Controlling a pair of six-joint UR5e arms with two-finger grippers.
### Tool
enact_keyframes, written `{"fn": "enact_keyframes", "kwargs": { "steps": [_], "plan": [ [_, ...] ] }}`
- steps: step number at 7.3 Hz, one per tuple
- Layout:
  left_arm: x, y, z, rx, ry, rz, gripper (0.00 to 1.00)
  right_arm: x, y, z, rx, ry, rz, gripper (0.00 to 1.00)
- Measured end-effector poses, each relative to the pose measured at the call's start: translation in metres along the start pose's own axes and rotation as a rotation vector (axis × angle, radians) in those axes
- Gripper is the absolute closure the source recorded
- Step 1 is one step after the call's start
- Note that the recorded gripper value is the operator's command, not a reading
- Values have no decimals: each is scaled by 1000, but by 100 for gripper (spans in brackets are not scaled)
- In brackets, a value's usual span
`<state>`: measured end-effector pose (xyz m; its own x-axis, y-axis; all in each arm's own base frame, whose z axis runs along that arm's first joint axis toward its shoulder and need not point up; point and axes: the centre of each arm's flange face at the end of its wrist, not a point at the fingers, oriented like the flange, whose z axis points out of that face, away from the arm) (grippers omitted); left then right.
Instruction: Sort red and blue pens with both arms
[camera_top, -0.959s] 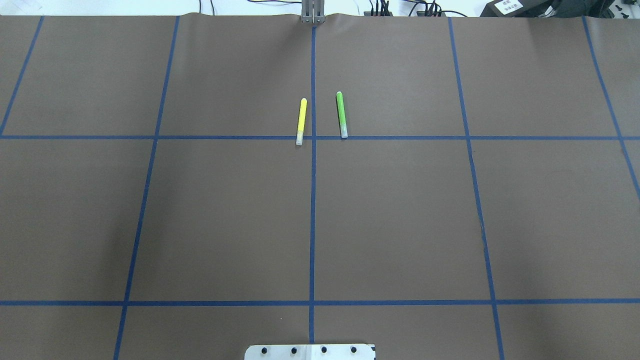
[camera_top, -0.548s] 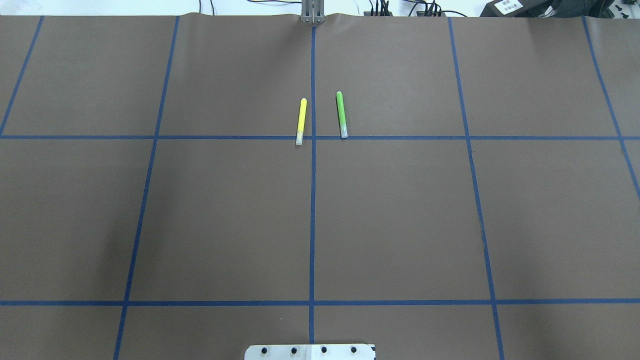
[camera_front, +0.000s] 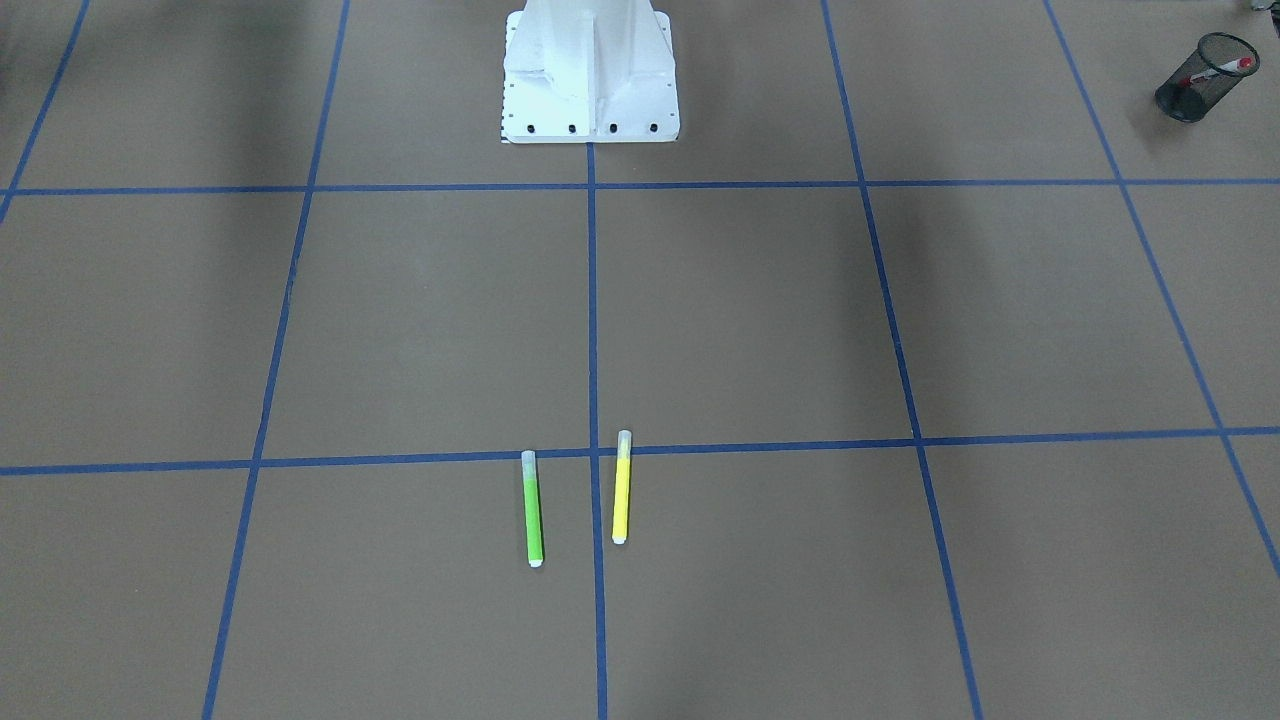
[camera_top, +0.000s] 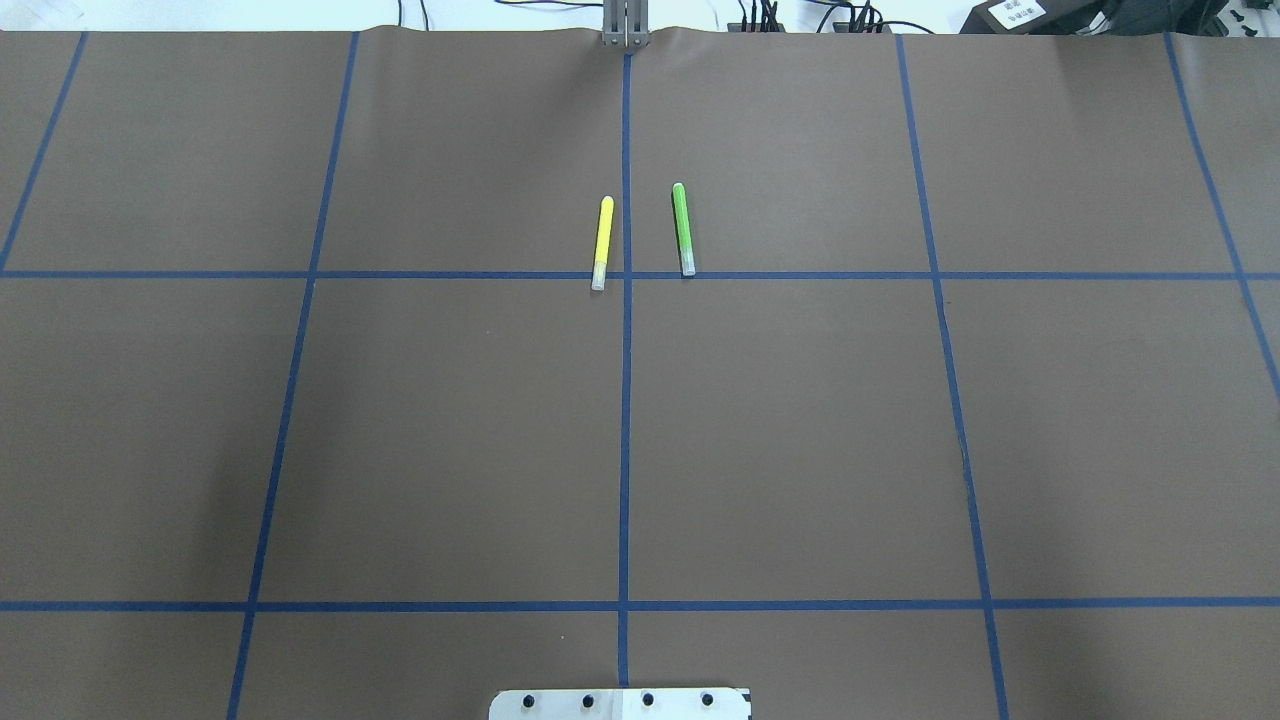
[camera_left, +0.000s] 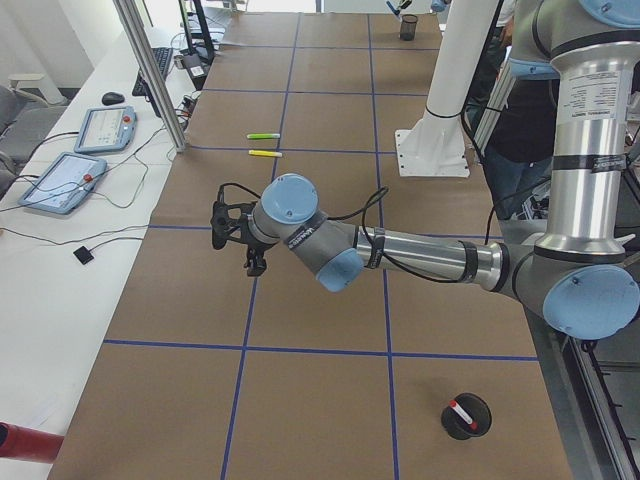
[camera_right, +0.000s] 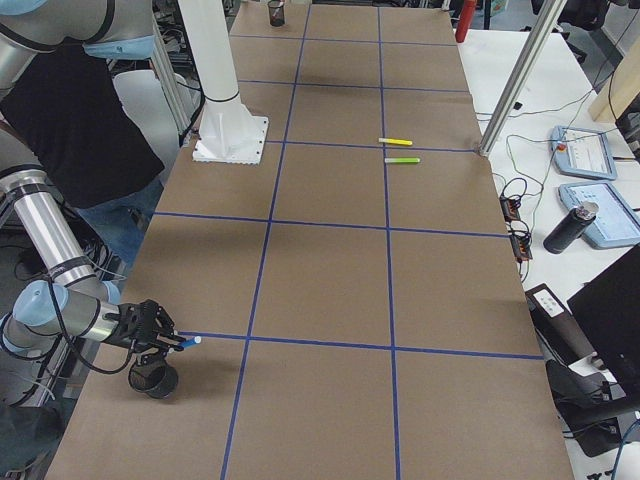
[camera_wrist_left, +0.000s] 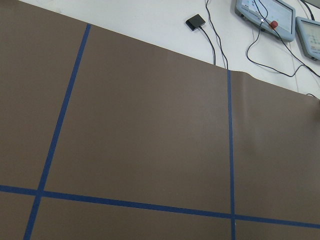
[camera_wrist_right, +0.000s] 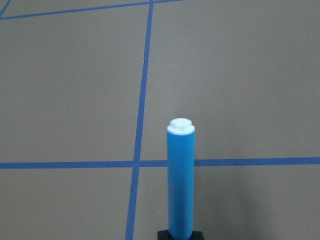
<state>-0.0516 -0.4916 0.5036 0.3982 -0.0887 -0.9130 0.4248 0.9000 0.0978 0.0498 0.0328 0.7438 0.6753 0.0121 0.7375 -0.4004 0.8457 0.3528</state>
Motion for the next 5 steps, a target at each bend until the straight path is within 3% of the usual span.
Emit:
{"fn": "enact_keyframes", "kwargs": {
  "steps": [2, 5],
  "plan": [
    [-1, 2, 0, -2, 0, -3, 0, 1, 15, -6, -7, 57, -9, 100],
    [-1, 9, 0, -6, 3, -33, 0, 3, 8, -9, 19, 126, -27, 100]
  ]
}}
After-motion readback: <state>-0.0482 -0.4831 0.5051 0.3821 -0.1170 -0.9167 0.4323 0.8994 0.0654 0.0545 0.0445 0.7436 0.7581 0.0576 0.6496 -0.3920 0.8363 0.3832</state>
